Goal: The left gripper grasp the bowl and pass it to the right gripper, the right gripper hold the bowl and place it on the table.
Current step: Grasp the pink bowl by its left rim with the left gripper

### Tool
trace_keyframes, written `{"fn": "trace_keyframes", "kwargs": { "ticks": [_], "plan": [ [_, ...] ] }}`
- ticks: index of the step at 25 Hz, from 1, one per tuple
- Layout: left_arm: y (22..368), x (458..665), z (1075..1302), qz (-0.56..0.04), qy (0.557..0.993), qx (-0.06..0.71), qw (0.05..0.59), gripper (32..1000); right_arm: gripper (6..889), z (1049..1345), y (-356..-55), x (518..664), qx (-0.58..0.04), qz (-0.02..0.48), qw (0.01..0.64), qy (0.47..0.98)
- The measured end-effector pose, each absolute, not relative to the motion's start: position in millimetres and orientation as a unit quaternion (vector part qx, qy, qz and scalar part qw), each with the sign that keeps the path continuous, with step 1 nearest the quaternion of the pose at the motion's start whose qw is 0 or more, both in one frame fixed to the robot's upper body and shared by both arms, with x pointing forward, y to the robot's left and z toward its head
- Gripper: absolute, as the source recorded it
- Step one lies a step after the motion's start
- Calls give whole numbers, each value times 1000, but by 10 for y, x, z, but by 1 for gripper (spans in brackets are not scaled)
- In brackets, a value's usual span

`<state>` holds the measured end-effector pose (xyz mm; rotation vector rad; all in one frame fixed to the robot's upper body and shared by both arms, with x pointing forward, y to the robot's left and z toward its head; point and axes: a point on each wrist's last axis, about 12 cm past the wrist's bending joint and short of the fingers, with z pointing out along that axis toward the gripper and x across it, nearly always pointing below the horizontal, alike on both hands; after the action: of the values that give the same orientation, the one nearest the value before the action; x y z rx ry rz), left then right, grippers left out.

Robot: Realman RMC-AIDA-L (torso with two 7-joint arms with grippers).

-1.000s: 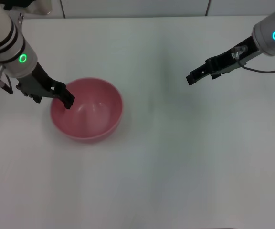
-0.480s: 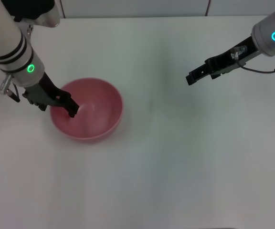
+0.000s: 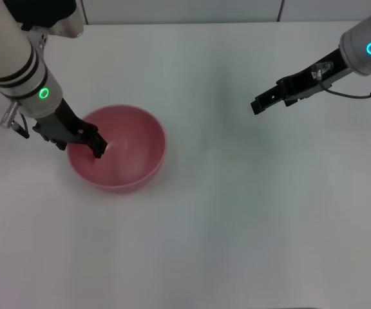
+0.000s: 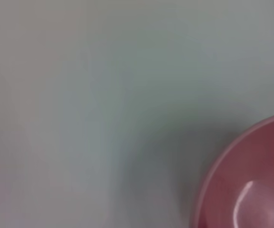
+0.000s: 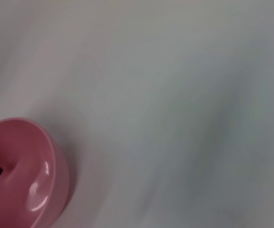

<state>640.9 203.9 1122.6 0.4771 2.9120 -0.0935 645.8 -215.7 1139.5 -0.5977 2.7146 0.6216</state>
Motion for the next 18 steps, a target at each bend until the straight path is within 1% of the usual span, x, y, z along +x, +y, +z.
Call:
{"fn": "trace_keyframes", "kwargs": {
  "ticks": [7,10,14,18],
  "plan": [
    [2040,6414,11221,-31,982,160,97,838,848,11396,-2158,6459,-208,216,147,943],
    [2043,6421,11218,-30,982,158,100,633,848,11398,-2158,6461,-207,215,147,943],
    [2053,6426,11207,-28,982,157,103,398,848,11399,-2158,6461,-207,215,147,943],
    [2066,6423,11167,-26,982,156,103,269,848,11402,-2159,6465,-207,215,149,943]
  ]
}}
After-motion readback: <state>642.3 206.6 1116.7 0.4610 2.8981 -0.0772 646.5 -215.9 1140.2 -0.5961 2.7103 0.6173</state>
